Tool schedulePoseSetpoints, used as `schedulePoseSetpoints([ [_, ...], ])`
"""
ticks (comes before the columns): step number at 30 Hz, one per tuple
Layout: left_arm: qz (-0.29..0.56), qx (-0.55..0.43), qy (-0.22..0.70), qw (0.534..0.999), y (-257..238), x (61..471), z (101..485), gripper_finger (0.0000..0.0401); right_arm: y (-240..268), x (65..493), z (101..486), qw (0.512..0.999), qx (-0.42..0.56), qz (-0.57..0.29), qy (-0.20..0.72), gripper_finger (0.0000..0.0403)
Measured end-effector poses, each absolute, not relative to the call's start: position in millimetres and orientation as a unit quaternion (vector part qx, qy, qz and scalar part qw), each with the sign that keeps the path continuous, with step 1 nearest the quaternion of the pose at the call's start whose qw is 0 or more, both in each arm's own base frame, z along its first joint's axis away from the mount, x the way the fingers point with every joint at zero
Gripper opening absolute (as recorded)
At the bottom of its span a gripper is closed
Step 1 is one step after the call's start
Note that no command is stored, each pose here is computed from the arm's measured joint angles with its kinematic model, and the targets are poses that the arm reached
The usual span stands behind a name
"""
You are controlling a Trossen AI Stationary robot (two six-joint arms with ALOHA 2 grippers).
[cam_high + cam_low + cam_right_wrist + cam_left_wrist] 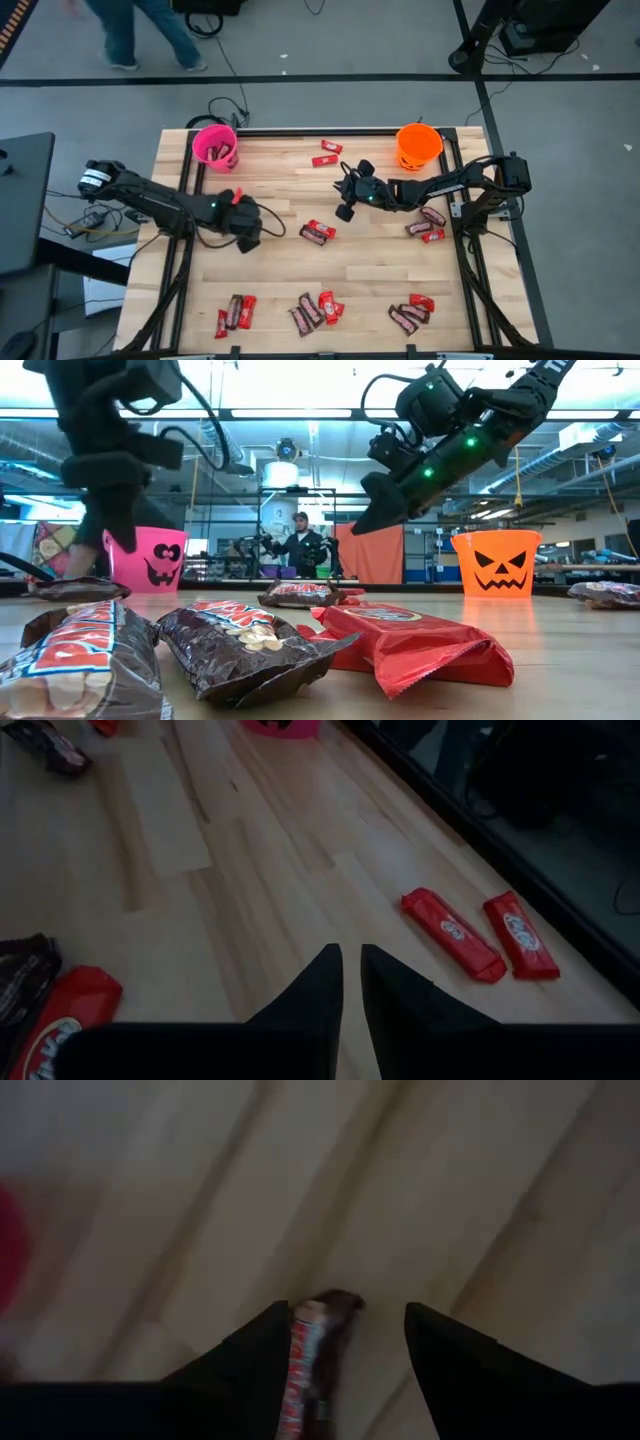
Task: Sort candy by brand, put in halloween buckets
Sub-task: Put the brown chocolate bar into the pink bucket
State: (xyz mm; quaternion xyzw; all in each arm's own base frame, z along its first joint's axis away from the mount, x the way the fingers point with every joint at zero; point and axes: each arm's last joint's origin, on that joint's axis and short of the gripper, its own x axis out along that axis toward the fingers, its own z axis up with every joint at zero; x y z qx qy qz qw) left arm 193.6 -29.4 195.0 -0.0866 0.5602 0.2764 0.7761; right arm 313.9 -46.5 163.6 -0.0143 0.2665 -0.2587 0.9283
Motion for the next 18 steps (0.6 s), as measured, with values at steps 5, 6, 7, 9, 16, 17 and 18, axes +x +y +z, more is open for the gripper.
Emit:
schedulePoseSetpoints([
  [5,0.295,-0.086,0.563,0.767,-22.8,191.7,191.8,0.0204,-46.5,312.3,161.1,0.924,-0.01,-0.26,0.279,0.0055],
  [6,0.293,-0.092,0.569,0.763,-21.7,190.3,189.2,0.0208,-46.5,311.9,160.6,0.923,-0.01,-0.26,0.283,0.0055],
  [7,0.292,-0.097,0.575,0.759,-20.9,188.9,186.7,0.0212,-46.4,311.5,159.9,0.922,-0.011,-0.26,0.286,0.0055],
  [9,0.288,-0.111,0.586,0.749,-19.2,186.6,182.5,0.0226,-46.3,310.9,159.1,0.921,-0.011,-0.26,0.291,0.0055],
  [16,0.269,-0.164,0.613,0.724,-14.0,177.8,162.4,0.0311,-46.3,310.9,159.1,0.921,-0.011,-0.26,0.291,0.0055],
  [17,0.265,-0.165,0.619,0.721,-13.4,175.8,159.2,0.0323,-46.3,310.9,159.1,0.921,-0.011,-0.26,0.291,0.0055],
  [18,0.262,-0.163,0.624,0.718,-12.9,173.7,156.2,0.0333,-46.3,310.9,159.1,0.921,-0.01,-0.26,0.291,0.0055],
])
